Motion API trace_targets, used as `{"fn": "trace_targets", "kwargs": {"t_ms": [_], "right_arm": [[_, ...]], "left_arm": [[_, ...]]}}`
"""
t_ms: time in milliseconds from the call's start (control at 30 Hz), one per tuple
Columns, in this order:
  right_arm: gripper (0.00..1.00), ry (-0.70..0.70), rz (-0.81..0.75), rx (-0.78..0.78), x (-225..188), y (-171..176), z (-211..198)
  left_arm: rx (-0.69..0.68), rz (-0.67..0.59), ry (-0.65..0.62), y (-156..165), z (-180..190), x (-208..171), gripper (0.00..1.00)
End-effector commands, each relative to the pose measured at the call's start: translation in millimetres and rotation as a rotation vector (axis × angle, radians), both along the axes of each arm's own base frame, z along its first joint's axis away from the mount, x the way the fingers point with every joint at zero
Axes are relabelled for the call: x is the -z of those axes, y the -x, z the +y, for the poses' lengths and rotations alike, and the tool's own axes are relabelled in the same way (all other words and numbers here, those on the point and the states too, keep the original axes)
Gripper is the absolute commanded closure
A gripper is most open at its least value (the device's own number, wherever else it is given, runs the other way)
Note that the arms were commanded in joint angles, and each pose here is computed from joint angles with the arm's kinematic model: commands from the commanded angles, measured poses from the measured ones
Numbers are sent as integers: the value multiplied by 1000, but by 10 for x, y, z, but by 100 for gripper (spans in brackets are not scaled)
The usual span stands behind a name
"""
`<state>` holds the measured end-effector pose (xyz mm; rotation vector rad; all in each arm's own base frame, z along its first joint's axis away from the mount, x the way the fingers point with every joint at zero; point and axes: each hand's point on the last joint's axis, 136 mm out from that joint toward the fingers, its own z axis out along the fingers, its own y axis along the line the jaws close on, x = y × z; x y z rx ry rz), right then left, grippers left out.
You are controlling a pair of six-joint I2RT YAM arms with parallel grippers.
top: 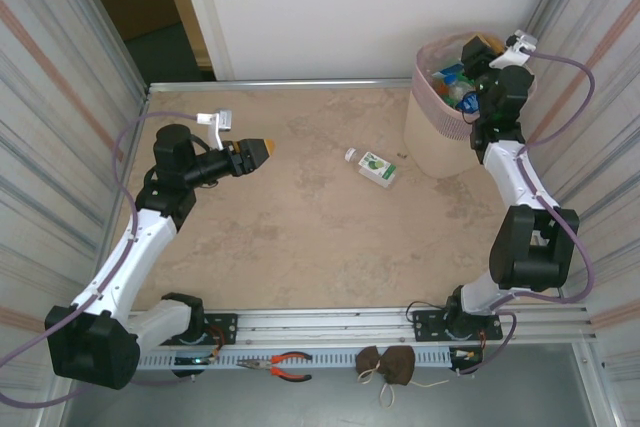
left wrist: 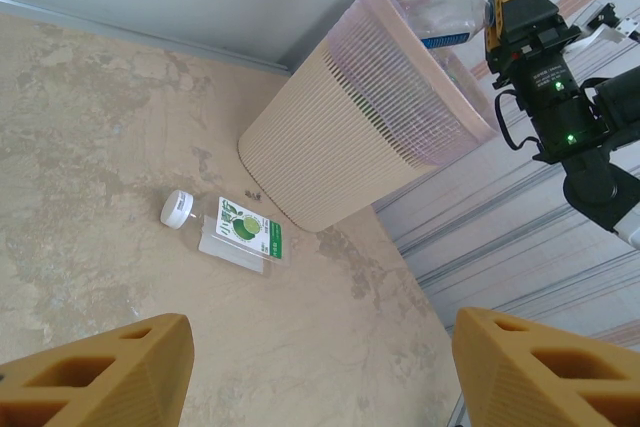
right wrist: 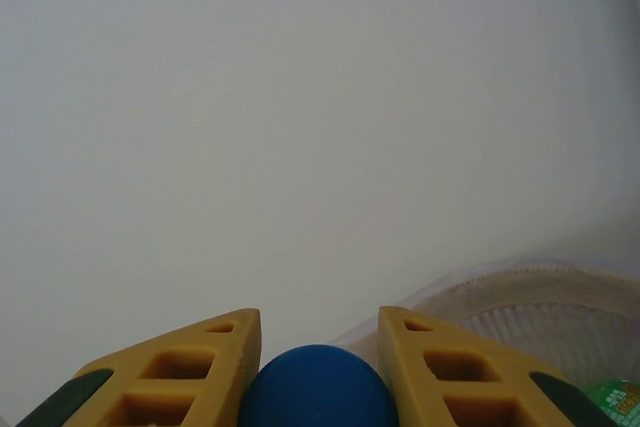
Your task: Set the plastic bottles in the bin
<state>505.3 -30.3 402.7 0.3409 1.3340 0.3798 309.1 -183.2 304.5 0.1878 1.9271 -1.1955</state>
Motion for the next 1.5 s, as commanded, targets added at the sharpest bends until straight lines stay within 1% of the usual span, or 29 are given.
{"fn": "trace_targets", "kwargs": {"t_ms": [0, 133, 200, 267, 400, 467, 533, 733, 800, 867, 967, 1067, 1167, 1233, 1367, 1467], "right_arm": [[91, 21, 67, -81, 336, -81, 211], [89, 43, 57, -122, 381, -22, 288], [86, 73, 67, -151, 385, 5, 340], [80, 99, 93, -159, 395, 31, 369], [60, 145, 143, -117, 367, 157, 314], [53, 177, 156, -97, 304, 252, 290], [48, 217, 163, -76, 207, 348, 268], [41, 319, 183, -47, -93, 519, 243], [41, 345, 195, -47, -155, 531, 247], [46, 364, 214, -64, -183, 497, 268], [51, 385, 273, -123, -123, 382, 344], [57, 380, 351, -182, 13, 276, 413], [63, 365, 426, -189, 174, 235, 405], [64, 368, 462, -204, 289, 226, 414], [67, 383, 562, -283, 567, 252, 532], [67, 435, 648, -285, 798, 293, 549]], "left_arm": [[-11, -22, 17, -2, 26, -138, 31], [-8, -24, 18, 6, 22, -141, 31], [-9, -27, 20, 11, 25, -154, 31], [-10, -28, 22, 12, 26, -150, 31], [-9, -24, 30, 10, 19, -138, 31], [-9, -23, 32, 7, 17, -132, 31], [-8, -24, 34, 5, 11, -130, 31], [2, -24, 38, -19, -22, -132, 31], [2, -26, 38, -24, -33, -129, 31], [6, -25, 37, -27, -48, -122, 31], [9, -21, 33, -28, -56, -98, 31], [12, -22, 33, -18, -63, -99, 31], [11, -19, 32, -15, -66, -86, 31], [10, -19, 32, -15, -65, -84, 31], [11, -18, 31, -15, -65, -81, 31], [12, -19, 31, -20, -67, -80, 31]]}}
